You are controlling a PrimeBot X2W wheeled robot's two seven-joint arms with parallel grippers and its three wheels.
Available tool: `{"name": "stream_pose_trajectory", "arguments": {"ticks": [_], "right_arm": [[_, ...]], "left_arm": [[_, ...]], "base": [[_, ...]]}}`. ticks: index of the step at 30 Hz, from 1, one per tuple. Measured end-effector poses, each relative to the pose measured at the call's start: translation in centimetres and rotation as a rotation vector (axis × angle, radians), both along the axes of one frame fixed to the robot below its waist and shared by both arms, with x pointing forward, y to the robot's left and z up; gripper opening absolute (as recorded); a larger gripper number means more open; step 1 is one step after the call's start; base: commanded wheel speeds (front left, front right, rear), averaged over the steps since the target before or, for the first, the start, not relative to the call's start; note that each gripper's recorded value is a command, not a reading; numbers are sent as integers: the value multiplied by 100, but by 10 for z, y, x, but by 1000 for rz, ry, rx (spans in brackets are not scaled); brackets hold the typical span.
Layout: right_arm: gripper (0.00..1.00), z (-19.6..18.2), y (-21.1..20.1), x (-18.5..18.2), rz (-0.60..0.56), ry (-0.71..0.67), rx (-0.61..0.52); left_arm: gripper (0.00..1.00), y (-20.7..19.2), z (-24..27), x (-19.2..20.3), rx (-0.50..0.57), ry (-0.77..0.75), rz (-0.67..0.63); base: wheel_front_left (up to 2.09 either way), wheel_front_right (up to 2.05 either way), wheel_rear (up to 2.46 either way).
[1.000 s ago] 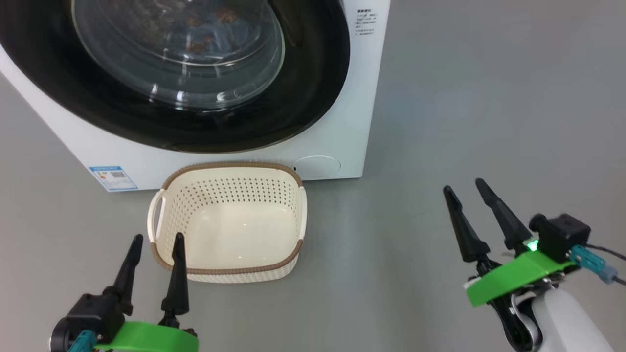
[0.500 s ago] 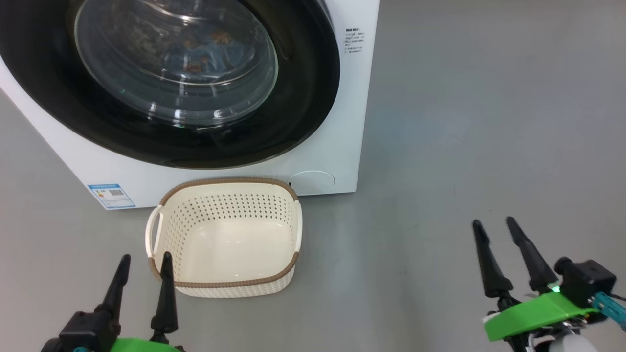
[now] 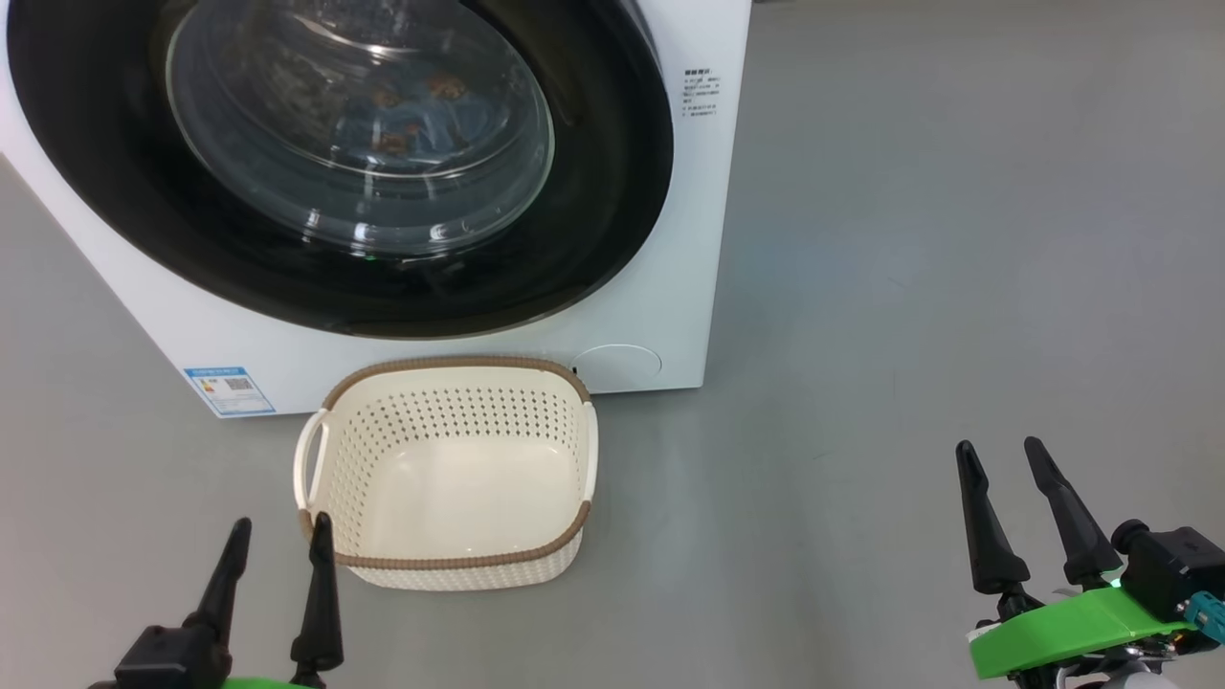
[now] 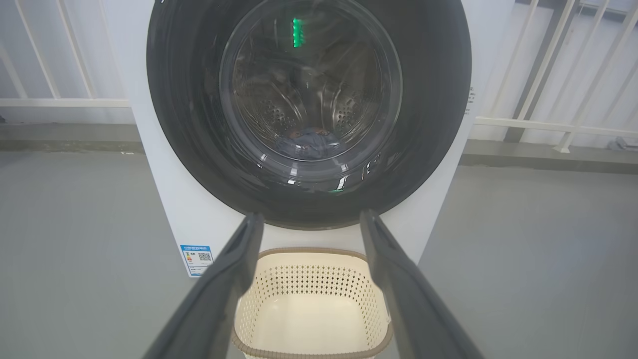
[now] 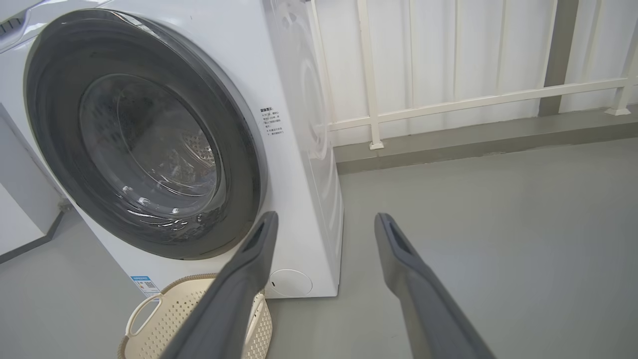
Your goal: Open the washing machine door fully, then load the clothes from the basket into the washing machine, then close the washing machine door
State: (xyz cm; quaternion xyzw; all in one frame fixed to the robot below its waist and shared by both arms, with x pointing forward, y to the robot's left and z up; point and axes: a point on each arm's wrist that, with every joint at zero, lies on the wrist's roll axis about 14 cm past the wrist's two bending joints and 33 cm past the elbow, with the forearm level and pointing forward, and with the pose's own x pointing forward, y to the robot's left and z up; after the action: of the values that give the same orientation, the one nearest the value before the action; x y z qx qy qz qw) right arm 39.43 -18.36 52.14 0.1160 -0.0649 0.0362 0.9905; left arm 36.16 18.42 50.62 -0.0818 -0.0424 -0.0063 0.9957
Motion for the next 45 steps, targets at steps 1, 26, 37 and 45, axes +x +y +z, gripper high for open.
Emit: {"name": "stream_pose_trajectory", "arguments": {"ticks": [1, 26, 37, 45], "right_arm": [[100, 1, 0, 0, 0, -2, -1], [0, -20, 5, -12, 1, 60, 0], [0, -37, 1, -19, -20, 132, 102], [0, -41, -3, -20, -34, 154, 173]], "left_arm": [[100, 0, 0, -1, 0, 0, 1], [0, 0, -14, -11, -14, 45, 9], [0, -1, -31, -16, -128, 109, 25], [0, 2, -35, -15, -221, 129, 38]], "base": [[0, 0, 0], [0, 0, 0], [0, 0, 0], [0, 0, 0]]}}
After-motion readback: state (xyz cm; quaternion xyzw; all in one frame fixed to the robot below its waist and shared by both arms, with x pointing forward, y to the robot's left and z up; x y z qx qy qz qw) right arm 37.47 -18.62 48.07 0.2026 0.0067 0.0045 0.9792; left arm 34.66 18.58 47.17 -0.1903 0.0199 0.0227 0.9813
